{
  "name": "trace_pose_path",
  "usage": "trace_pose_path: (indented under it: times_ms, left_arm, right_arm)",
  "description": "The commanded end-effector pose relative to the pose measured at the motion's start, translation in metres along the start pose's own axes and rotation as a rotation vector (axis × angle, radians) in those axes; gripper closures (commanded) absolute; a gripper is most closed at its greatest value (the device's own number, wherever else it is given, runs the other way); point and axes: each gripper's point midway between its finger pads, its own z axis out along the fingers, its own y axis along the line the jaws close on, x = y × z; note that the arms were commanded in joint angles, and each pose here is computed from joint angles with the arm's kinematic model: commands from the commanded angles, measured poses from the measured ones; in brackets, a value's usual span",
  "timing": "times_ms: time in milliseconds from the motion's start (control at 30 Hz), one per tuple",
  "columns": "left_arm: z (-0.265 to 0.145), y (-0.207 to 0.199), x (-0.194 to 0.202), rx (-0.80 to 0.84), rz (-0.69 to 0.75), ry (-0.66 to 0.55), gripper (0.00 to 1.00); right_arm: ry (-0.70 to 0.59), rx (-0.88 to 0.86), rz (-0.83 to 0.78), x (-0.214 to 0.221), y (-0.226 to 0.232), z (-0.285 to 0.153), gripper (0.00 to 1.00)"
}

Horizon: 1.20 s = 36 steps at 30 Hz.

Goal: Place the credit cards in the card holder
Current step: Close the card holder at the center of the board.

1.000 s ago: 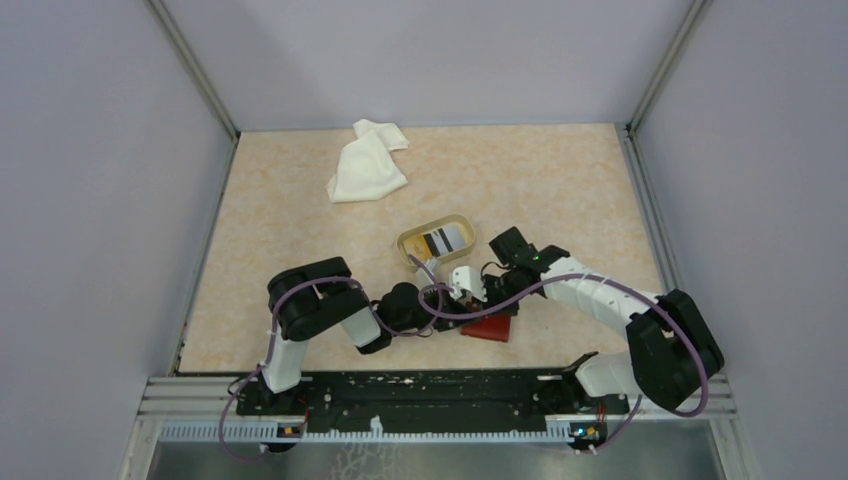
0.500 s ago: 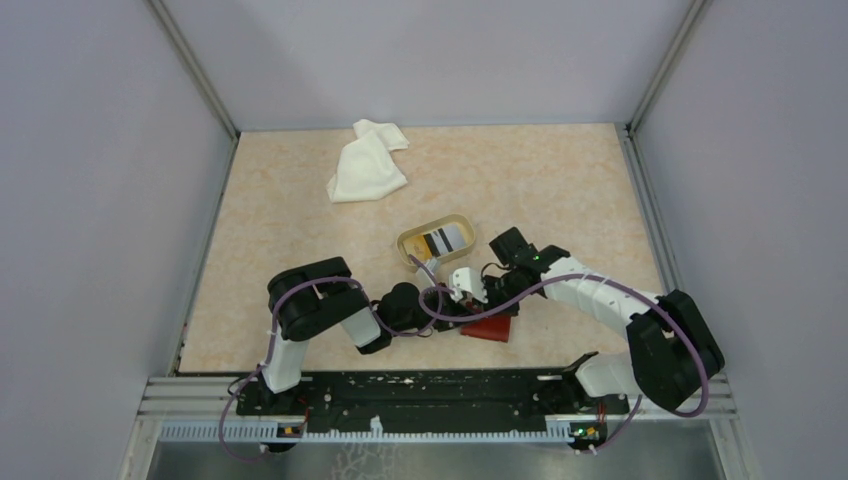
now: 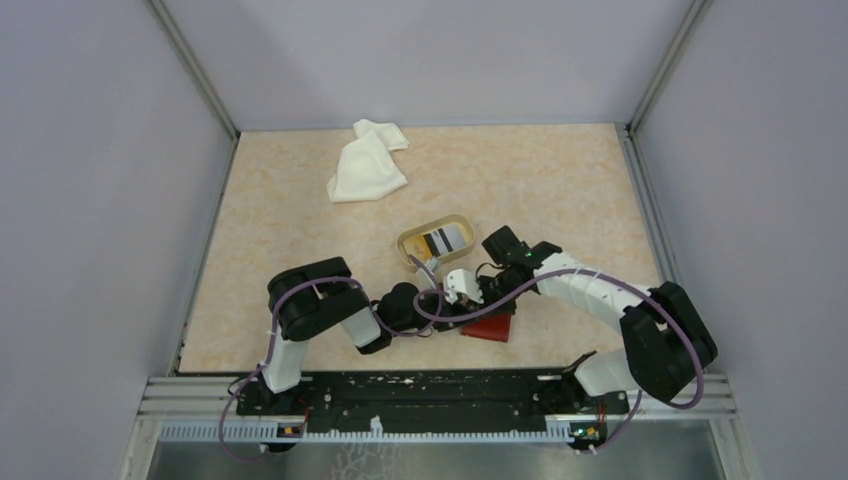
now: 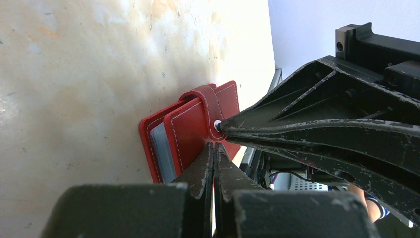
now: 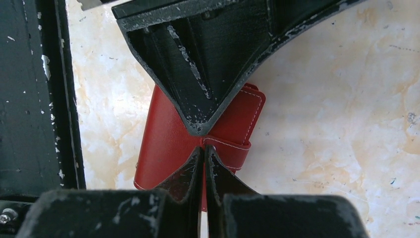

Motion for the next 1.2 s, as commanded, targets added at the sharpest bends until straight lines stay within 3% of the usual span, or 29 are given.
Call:
trace_pose_path:
  times_ms: [0, 300, 567, 700, 833, 967, 1167]
  left_arm:
    - [-0.004, 0.031, 0.006, -0.105, 0.022, 0.006, 1.00]
    - [-0.003, 0.030, 0.007, -0.095, 0.024, 0.012, 1.00]
    - [-0.002, 0.026, 0.007, -0.079, 0.032, 0.014, 1.00]
    - [-0.002, 0.026, 0.007, -0.084, 0.033, 0.015, 1.00]
    - [-0.002, 0.027, 0.006, -0.090, 0.035, 0.014, 1.00]
    - [0.000, 0.026, 0.007, -0.089, 0.037, 0.018, 1.00]
    - [0.002, 0.026, 0.007, -0.085, 0.035, 0.023, 1.00]
  right_arm:
    - [0.049, -0.149, 0.016, 0.009, 0.034, 0.010, 1.00]
    - [0.062, -0.084, -0.030, 0.011, 0.028, 0.000, 1.00]
    - [-0.065, -0.033, -0.035, -0.016, 0.020, -0.012, 1.00]
    - [-0.171, 0.009, -0.040, -0.035, 0.014, -0.028, 0.67]
    - [-0.207, 0.096, -0.086, -0.039, 0.006, -0.046, 0.53]
    - [-0.163, 0.177, -0.144, -0.025, 0.000, -0.040, 0.50]
    - [-0.082, 0.165, -0.157, -0.012, 0.003, -0.020, 0.52]
